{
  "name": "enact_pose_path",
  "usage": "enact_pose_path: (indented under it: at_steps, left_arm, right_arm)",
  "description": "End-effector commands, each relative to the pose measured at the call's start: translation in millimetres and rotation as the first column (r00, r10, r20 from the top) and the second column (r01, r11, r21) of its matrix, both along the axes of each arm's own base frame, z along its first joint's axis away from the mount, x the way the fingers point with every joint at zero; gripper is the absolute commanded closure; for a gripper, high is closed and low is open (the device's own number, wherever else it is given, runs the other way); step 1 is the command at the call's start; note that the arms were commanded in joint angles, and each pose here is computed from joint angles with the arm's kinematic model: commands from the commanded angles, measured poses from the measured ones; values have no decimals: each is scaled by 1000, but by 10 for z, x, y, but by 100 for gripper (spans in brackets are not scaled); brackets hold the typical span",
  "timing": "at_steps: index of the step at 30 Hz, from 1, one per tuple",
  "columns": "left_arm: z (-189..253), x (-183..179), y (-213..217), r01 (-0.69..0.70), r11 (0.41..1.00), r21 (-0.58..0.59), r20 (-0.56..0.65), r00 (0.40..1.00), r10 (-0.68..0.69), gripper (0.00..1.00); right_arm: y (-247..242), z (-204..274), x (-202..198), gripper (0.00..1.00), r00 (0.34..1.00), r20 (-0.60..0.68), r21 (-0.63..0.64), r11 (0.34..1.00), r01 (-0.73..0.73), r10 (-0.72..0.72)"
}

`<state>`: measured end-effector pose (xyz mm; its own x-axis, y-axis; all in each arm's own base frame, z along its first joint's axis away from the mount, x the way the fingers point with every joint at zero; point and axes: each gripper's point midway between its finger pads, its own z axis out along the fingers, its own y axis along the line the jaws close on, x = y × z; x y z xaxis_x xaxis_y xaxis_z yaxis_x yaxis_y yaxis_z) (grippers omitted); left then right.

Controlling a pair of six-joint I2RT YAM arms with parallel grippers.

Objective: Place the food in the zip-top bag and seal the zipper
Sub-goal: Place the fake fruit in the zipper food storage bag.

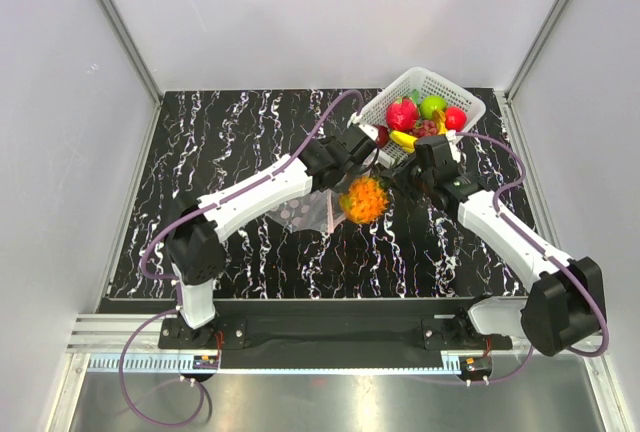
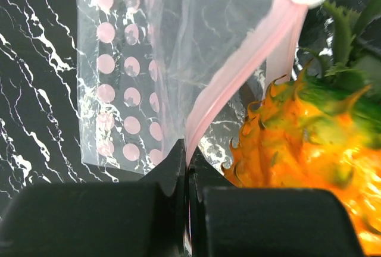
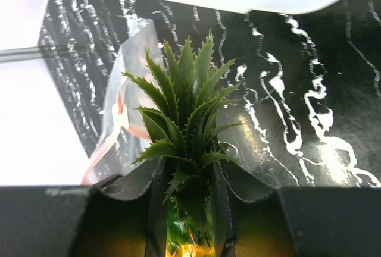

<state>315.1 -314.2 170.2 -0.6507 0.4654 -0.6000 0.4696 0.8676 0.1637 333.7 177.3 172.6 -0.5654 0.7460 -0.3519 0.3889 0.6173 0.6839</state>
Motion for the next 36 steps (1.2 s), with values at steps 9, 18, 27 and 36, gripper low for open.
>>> enact_pose_path:
  at_steps: [9, 18, 27, 36]
  left_arm:
    - [229, -17, -248, -3, 991, -132, 14, 1000, 4, 100]
    - [286, -93, -386, 1, 989, -146, 21, 1000, 2, 100]
    - [385, -231, -588, 52, 983, -178, 2, 999, -53, 100]
    - [568, -384, -746, 122, 955, -269, -40, 990, -137, 100]
  right_arm:
    - [-113, 210, 145, 100, 970, -131, -55, 978, 201, -207]
    - [-279, 14, 76, 100, 856, -261, -119, 895, 430, -446]
    - [-292, 160, 95, 100, 845, -181, -177, 862, 476, -504]
    - [-260, 164, -2, 100, 862, -54, -226, 848, 480, -503]
